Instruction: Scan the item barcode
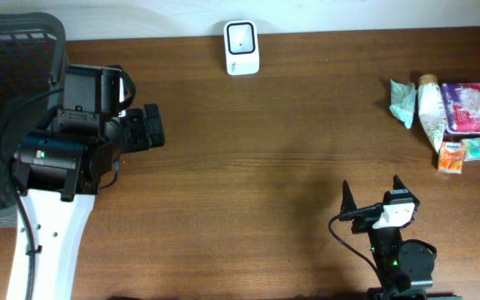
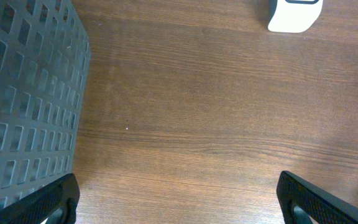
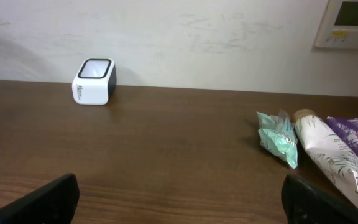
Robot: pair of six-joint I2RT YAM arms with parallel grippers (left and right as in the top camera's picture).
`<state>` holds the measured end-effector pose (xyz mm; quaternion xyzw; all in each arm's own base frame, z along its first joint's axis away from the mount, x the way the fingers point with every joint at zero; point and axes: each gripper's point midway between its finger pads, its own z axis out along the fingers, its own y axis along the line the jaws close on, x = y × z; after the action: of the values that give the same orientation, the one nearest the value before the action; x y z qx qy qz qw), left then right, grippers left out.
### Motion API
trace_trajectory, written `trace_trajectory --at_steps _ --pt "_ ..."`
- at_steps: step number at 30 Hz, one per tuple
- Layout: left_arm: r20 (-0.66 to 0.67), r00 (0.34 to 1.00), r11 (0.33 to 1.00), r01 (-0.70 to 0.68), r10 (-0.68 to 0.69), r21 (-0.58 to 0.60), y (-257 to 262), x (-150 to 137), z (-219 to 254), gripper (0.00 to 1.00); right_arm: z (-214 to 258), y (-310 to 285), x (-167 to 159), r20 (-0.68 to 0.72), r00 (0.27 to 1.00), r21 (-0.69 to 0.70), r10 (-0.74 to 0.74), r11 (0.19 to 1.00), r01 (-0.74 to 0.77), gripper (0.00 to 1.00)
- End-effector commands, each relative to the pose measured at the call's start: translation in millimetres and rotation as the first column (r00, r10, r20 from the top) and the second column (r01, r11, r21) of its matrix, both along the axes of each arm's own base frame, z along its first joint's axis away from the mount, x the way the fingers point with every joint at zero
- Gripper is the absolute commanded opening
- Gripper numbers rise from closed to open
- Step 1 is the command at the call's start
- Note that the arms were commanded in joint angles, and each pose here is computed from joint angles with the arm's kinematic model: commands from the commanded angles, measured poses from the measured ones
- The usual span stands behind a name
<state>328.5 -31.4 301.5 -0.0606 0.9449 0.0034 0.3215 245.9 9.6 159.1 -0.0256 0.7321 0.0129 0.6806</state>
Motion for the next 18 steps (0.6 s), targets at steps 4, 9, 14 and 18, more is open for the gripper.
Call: trace_trajectory --at_steps 4,9,14,18 --pt "0.011 1.0 1.0 -0.012 0.012 -0.002 2.1 0.7 3.5 0.99 -3.4 -7.6 0.1 -0.004 0.999 -0.006 -0.041 0.999 0.041 0.99" --pt "0.011 1.0 1.0 -0.012 0.012 -0.002 2.1 0.7 3.5 0.99 -3.5 -7.4 0.1 -0.005 0.999 -0.005 -0.04 0.999 0.04 0.99" --pt "0.011 1.0 1.0 -0.012 0.012 -0.002 2.1 0.7 3.5 0.99 -3.8 -7.6 0.1 -0.006 0.999 -0.005 -0.041 0.999 0.041 0.99" --pt "0.011 1.0 1.0 -0.012 0.012 -0.002 2.1 0.7 3.5 0.99 -3.8 -7.0 0.1 -0.006 0.999 -0.005 -0.038 0.999 0.037 0.99"
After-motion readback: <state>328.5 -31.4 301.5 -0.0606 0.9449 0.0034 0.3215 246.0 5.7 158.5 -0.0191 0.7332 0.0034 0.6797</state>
